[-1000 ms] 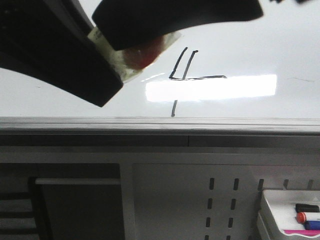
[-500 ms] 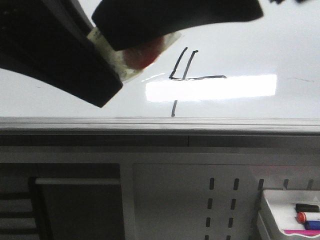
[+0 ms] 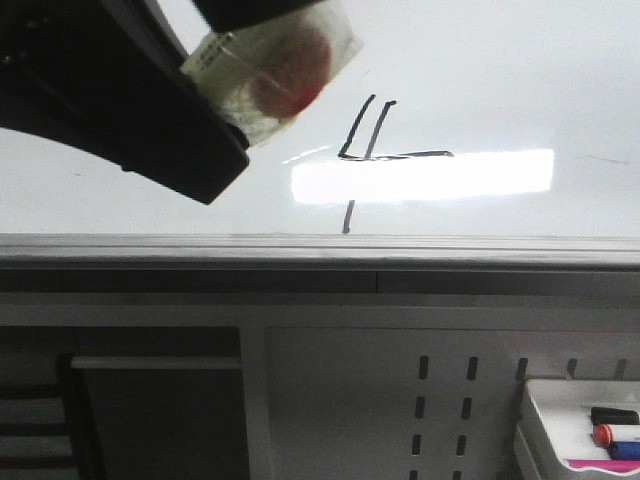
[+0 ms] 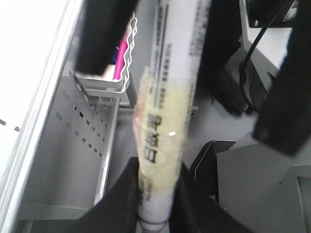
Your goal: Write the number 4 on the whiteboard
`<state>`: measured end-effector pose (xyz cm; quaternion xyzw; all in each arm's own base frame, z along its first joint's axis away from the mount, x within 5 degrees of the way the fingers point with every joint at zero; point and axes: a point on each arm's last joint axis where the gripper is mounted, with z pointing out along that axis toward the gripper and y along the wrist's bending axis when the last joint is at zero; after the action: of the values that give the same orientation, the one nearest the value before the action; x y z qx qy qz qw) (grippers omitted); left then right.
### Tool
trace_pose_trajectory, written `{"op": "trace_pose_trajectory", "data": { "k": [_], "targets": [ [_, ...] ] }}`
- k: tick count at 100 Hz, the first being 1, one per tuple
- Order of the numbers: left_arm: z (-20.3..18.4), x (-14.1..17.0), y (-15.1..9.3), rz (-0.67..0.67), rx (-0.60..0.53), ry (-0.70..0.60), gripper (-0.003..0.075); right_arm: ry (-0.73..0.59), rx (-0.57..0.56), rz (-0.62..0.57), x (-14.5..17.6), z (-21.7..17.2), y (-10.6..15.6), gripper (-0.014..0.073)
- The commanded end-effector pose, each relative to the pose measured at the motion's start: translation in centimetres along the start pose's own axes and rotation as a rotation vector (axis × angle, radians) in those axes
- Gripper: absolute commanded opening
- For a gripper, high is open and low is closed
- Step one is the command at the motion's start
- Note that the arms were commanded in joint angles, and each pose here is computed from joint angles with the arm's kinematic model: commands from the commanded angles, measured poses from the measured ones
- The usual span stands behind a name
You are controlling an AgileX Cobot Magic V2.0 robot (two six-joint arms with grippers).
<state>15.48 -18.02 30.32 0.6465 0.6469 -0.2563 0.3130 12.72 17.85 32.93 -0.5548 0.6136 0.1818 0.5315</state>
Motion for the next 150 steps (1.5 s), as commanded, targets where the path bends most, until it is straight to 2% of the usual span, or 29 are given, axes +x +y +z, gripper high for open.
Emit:
{"op": "trace_pose_trajectory", "data": {
  "k": [1,19,29,36,51,65,79,91,110,133,150],
  "targets": [
    [-0.9,-1.3,0.2,-0.004,-0.038,-0.059,-0.002,-0.074,0.119,0.015,-1.3,-1.5,-1.8,0.0412],
    [-0.9,-1.2,0.2,0.001,-0.04,-0.053,-0.002,-0.105,0.208,0.068,-1.3,-3.3,-3.1,0.0411],
    [-0.9,-1.2,0.2,0.001,-0.04,-0.053,-0.002,-0.133,0.262,0.107,-1.4,-4.5,-3.7,0.0355],
    [-0.9,-1.2,0.2,-0.006,-0.039,-0.053,-0.002,-0.154,0.294,0.132,-1.6,-5.3,-4.0,0.0252],
    [-0.8,-1.1,0.2,-0.035,-0.036,-0.053,-0.002,-0.21,0.335,0.176,-1.8,-7.1,-3.9,-0.0071],
    [-0.3,-0.6,0.1,-0.092,-0.042,-0.082,-0.002,-0.247,0.385,0.196,-1.3,-8.2,-3.5,-0.0063],
    [0.4,-0.1,0.5,-0.204,-0.108,-0.148,-0.002,-0.266,0.435,0.206,-0.6,-8.9,-3.3,-0.0063],
    [0.8,0.5,1.4,-0.368,-0.221,-0.24,-0.002,-0.272,0.456,0.229,-0.2,-9.0,-3.2,-0.0064],
    [0.9,2.0,2.8,-0.594,-0.409,-0.317,-0.002,-0.267,0.47,0.24,0.3,-8.9,-3.2,-0.0064],
    [0.0,3.0,4.6,-0.733,-0.646,-0.355,-0.002,-0.285,0.525,0.242,0.2,-9.1,-3.7,-0.0064],
    [0.9,3.7,5.3,-0.793,-0.669,-0.329,-0.002,-0.295,0.56,0.249,0.2,-9.3,-3.9,-0.0064]
  ]
}}
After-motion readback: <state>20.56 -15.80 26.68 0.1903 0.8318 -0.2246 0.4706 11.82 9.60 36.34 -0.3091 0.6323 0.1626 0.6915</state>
